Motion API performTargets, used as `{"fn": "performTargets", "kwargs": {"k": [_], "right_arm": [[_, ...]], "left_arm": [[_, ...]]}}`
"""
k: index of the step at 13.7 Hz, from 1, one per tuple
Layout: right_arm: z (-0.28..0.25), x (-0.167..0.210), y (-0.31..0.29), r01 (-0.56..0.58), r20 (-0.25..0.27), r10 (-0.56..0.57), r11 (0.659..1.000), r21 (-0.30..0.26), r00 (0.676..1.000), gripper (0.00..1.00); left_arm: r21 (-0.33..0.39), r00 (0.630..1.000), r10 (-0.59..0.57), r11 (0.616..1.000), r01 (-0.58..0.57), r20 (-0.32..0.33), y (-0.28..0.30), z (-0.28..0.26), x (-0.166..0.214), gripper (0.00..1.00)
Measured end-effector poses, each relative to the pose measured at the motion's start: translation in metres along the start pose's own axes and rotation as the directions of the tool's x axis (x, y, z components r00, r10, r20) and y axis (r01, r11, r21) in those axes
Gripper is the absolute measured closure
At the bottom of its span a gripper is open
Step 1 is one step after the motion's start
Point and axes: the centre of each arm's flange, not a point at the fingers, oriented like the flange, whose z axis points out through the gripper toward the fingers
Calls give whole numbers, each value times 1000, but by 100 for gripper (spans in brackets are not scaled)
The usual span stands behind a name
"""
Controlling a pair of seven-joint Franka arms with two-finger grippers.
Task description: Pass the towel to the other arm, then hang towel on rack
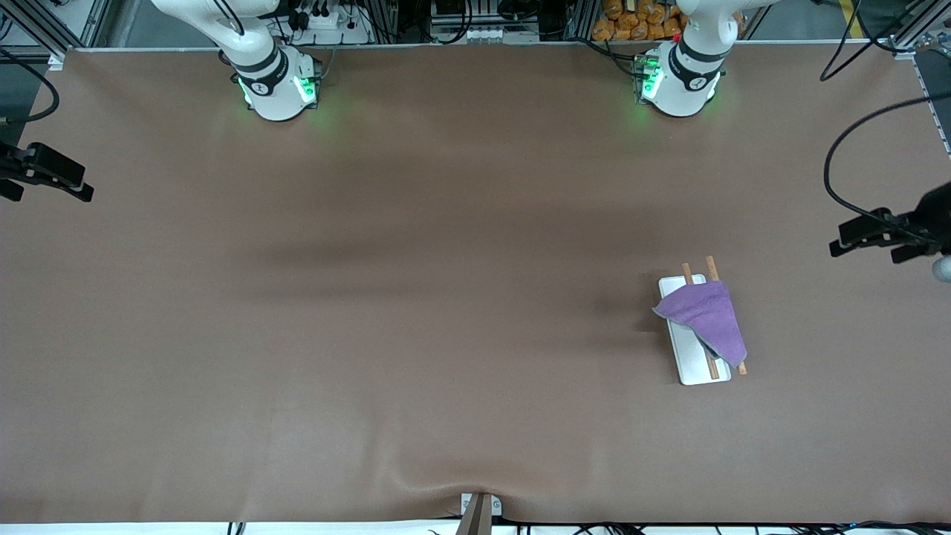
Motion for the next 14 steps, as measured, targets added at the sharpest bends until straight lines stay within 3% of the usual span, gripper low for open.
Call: {"fn": "performTargets", "kwargs": {"k": [6, 8, 11, 14], "right_arm": [[-9, -2, 3, -8, -18, 8, 1000, -1, 1000, 0], [-8, -6, 5, -11, 15, 11, 1000, 0, 1000, 0], [-7, -7, 4, -10, 26, 10, 1000, 0, 1000, 0], [-7, -7, 3, -9, 25, 9, 1000, 0, 1000, 0]], "left_arm": [[27, 999, -43, 999, 43, -2, 2, -11, -7, 0], [31, 999, -46, 998, 46, 7, 1, -21, -14, 0], [41, 999, -25, 999, 26, -21, 16, -45, -29, 0], [114, 1000, 9, 994, -7, -19, 43, -55, -44, 0]]}}
